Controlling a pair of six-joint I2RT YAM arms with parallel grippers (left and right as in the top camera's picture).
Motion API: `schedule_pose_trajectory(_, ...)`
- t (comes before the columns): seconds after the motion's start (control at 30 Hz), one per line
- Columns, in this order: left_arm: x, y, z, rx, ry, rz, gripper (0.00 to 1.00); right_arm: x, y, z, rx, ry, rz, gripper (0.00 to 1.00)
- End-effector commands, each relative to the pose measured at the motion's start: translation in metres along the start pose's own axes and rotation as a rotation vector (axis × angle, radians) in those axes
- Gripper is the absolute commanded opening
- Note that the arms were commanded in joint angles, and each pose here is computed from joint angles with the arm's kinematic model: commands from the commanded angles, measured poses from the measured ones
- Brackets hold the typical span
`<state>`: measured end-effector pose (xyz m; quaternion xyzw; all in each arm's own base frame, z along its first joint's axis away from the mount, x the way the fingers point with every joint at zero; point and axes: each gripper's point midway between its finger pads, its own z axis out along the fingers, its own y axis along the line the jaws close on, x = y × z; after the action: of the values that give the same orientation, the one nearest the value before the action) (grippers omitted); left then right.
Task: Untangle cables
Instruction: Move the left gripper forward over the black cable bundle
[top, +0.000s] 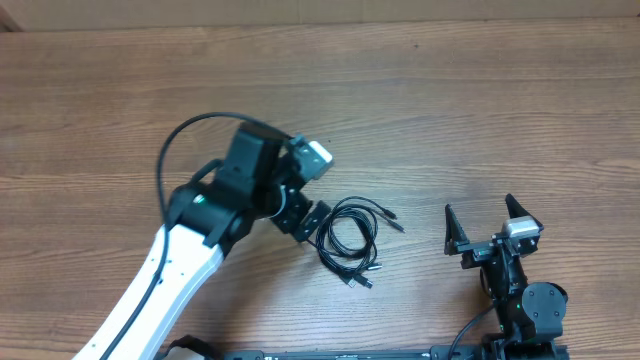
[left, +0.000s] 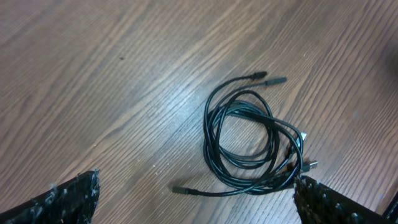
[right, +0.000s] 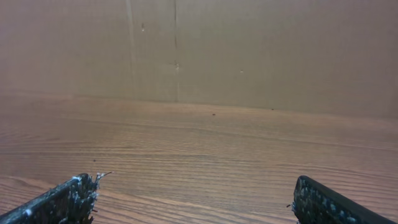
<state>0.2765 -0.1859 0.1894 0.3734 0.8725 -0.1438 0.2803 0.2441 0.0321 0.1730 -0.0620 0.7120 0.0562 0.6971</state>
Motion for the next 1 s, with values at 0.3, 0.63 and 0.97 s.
schedule_pose_trajectory(0.3, -0.014, -0.016, 0.061, -0.008, 0.151, 0.070, 1.00, 0.002, 0.000, 0.000, 0.001, -0.005, 0.002, 1.00)
schedule_pose_trajectory(0.63, -0.012, -0.019, 0.096, 0.010, 0.184, 0.081, 1.00, 0.002, 0.000, 0.000, 0.002, -0.005, 0.002, 1.00)
schedule_pose_trajectory(0.97, 0.007, -0.017, 0.125, 0.026, 0.261, 0.067, 1.00, 0.002, 0.000, 0.000, 0.002, -0.005, 0.002, 1.00)
